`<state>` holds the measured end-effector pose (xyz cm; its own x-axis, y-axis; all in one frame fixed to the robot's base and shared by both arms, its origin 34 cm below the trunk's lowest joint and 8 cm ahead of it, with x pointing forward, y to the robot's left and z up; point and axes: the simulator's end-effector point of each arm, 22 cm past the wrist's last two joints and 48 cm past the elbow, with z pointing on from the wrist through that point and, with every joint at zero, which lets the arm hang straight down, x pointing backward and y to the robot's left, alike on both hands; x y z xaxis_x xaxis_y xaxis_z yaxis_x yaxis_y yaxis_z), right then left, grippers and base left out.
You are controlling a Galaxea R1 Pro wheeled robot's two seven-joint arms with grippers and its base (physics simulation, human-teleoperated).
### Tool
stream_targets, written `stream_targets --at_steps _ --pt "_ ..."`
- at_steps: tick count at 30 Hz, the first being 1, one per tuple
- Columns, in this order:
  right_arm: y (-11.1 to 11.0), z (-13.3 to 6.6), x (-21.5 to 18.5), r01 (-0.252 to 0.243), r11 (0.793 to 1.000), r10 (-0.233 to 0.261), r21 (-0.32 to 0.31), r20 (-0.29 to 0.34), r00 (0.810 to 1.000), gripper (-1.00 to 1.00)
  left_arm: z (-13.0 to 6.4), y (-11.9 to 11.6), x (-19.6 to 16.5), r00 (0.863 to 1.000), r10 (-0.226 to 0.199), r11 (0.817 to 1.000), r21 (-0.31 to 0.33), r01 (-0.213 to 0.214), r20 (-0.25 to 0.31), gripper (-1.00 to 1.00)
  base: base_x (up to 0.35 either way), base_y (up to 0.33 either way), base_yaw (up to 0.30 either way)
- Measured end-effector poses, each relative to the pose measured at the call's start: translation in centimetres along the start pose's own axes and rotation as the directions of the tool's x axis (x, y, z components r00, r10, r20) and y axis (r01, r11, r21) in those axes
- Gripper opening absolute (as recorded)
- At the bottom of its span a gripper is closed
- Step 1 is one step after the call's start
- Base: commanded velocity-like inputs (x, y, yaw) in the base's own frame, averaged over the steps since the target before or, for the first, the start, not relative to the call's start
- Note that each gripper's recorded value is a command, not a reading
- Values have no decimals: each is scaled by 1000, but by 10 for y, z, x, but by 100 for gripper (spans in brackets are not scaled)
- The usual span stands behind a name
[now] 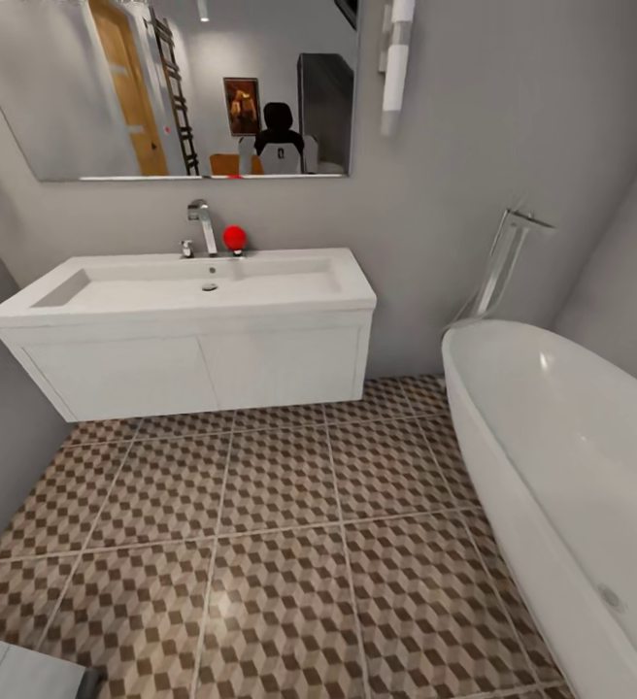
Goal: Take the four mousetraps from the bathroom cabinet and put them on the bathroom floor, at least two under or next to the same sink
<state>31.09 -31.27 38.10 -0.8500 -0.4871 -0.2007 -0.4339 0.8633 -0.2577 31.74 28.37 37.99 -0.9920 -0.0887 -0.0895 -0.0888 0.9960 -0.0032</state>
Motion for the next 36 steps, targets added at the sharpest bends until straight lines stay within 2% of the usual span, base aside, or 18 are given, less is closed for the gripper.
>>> stream_targets --at_steps 11,20,32,36 --pt "-3 0 -3 -1 1000 1 5 8 1000 -100 -1 0 -4 1000 -1 1000 1 1 10 -100 335 0 220" --pt "-3 -1 0 10 1000 -10 1 1 1000 -100 -2 0 -4 1000 -1 1000 -1 2 10 -100 335 0 20" --pt "1 -1 -5 0 1000 0 -3 9 1000 -100 -2 1 -5 1000 -2 1000 -3 2 12 -100 336 0 0" --pt "0 -1 -5 0 1000 1 -3 10 1000 -100 -2 12 -6 1000 -3 1000 -17 3 13 -100 336 0 0"
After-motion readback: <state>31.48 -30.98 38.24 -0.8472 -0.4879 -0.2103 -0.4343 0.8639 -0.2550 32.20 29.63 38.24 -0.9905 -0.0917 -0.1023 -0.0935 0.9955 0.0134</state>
